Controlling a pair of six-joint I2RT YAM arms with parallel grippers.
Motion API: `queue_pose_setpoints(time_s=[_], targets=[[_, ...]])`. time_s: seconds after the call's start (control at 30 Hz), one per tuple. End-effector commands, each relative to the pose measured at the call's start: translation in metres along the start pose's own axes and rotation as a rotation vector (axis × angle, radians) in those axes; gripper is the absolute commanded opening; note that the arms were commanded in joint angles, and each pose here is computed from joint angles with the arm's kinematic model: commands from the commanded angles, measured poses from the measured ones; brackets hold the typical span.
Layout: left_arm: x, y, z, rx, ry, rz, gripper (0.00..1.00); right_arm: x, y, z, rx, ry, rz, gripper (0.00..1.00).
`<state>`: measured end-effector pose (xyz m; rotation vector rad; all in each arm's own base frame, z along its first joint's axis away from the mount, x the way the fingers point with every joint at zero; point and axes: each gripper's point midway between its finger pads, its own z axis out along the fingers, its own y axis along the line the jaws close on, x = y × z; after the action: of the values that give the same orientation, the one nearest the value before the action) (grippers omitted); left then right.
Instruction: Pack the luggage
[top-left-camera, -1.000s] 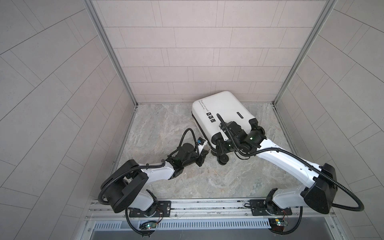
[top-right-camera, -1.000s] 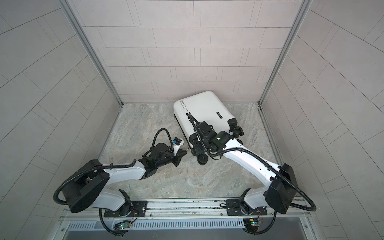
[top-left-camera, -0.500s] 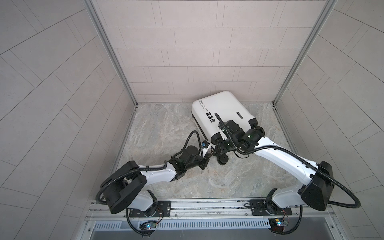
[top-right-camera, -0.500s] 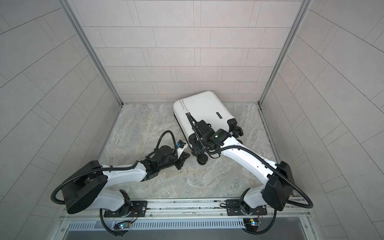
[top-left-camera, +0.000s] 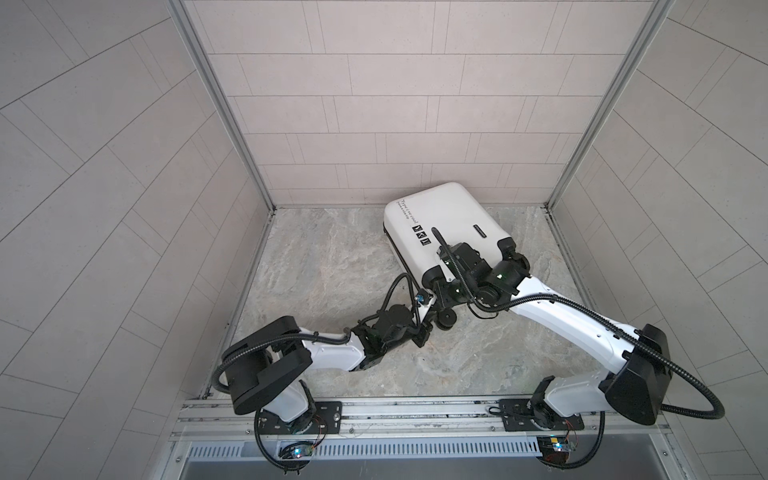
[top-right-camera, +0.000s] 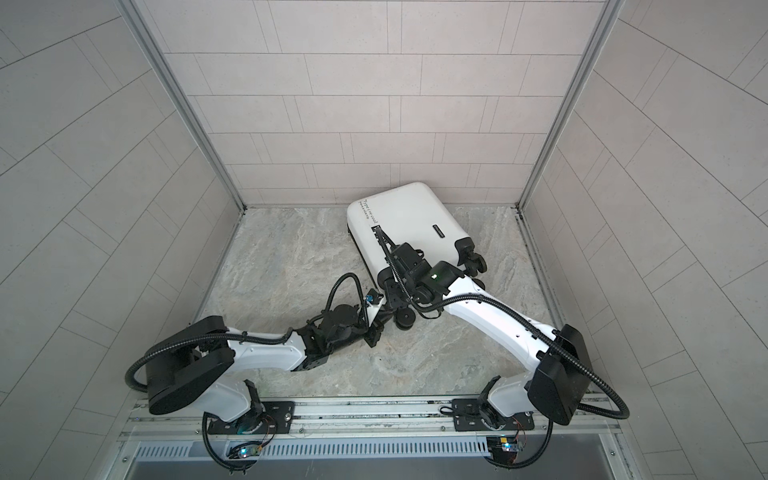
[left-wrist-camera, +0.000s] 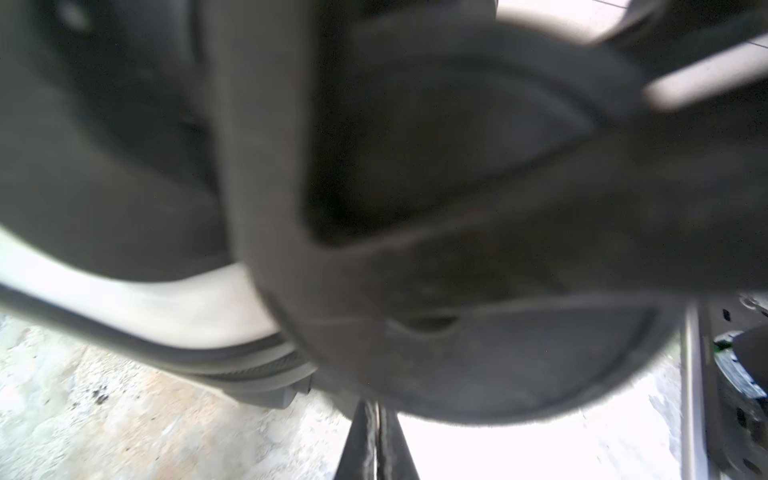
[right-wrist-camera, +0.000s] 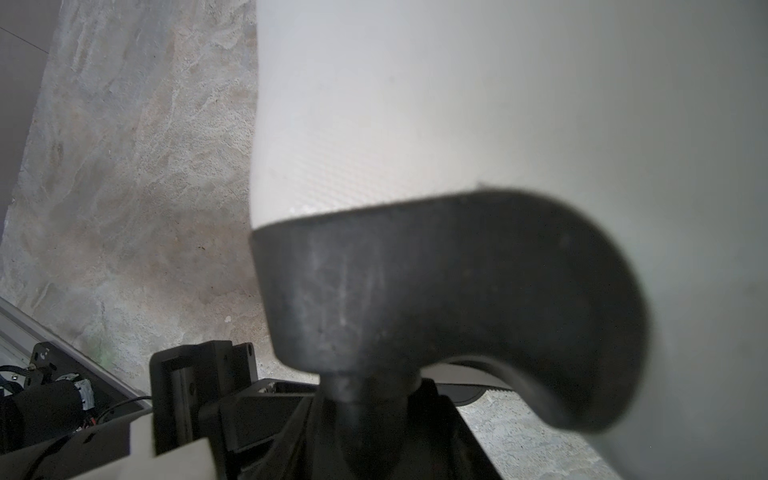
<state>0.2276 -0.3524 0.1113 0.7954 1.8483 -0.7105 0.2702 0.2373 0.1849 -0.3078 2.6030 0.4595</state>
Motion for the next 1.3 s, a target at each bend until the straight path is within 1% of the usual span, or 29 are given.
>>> queue_pose_setpoints(time_s=[0.0, 0.07, 0.13, 0.2, 0.37, 0.43, 0.47, 0.57, 0.63, 0.7, 0.77, 0.9, 0.97, 1.0, 1.07, 1.13, 1.27], targets=[[-0.048, -0.033, -0.002, 0.092, -0.175, 0.003, 0.00, -0.025, 0.000, -0.015, -0.026, -0.127, 0.092, 0.00], [-0.049, -0.034, -0.002, 0.089, -0.178, -0.001, 0.00, -0.021, -0.003, -0.017, -0.026, -0.122, 0.093, 0.02], [-0.047, -0.033, -0.002, 0.085, -0.171, -0.002, 0.00, -0.019, -0.005, -0.019, -0.025, -0.125, 0.092, 0.12], [-0.043, -0.031, -0.003, 0.073, -0.157, 0.000, 0.03, -0.015, -0.008, -0.022, -0.022, -0.126, 0.088, 0.21], [-0.036, -0.023, -0.016, 0.042, -0.137, -0.017, 0.20, -0.006, -0.017, -0.033, -0.006, -0.136, 0.085, 0.56], [-0.035, -0.021, -0.026, 0.028, -0.121, -0.018, 0.28, -0.004, -0.021, -0.041, -0.001, -0.147, 0.083, 0.68], [-0.034, -0.020, -0.032, 0.018, -0.110, -0.013, 0.33, -0.004, -0.023, -0.046, 0.003, -0.157, 0.079, 0.74], [-0.032, -0.017, -0.049, -0.018, -0.070, 0.006, 0.47, -0.004, -0.031, -0.058, 0.026, -0.191, 0.067, 0.86], [-0.033, -0.014, -0.061, -0.043, -0.045, 0.014, 0.55, -0.004, -0.038, -0.065, 0.050, -0.223, 0.063, 0.89], [-0.037, -0.009, -0.072, -0.077, -0.028, 0.009, 0.59, -0.005, -0.046, -0.072, 0.073, -0.249, 0.066, 0.92], [-0.044, -0.001, -0.082, -0.125, -0.013, -0.007, 0.61, -0.004, -0.057, -0.077, 0.091, -0.259, 0.082, 0.92], [-0.061, 0.007, -0.096, -0.186, 0.003, -0.056, 0.62, -0.004, -0.085, -0.081, 0.120, -0.256, 0.148, 0.92], [-0.073, 0.004, -0.099, -0.185, 0.012, -0.080, 0.62, -0.007, -0.102, -0.086, 0.140, -0.265, 0.184, 0.92], [-0.078, 0.004, -0.099, -0.190, 0.018, -0.095, 0.61, -0.009, -0.113, -0.090, 0.164, -0.273, 0.203, 0.94], [-0.087, 0.005, -0.099, -0.217, 0.025, -0.134, 0.57, -0.014, -0.135, -0.099, 0.214, -0.290, 0.233, 0.97], [-0.092, 0.013, -0.099, -0.280, 0.037, -0.167, 0.54, -0.017, -0.162, -0.106, 0.288, -0.299, 0.264, 0.99], [-0.098, 0.026, -0.096, -0.362, 0.034, -0.205, 0.55, -0.021, -0.214, -0.114, 0.392, -0.312, 0.363, 0.99]])
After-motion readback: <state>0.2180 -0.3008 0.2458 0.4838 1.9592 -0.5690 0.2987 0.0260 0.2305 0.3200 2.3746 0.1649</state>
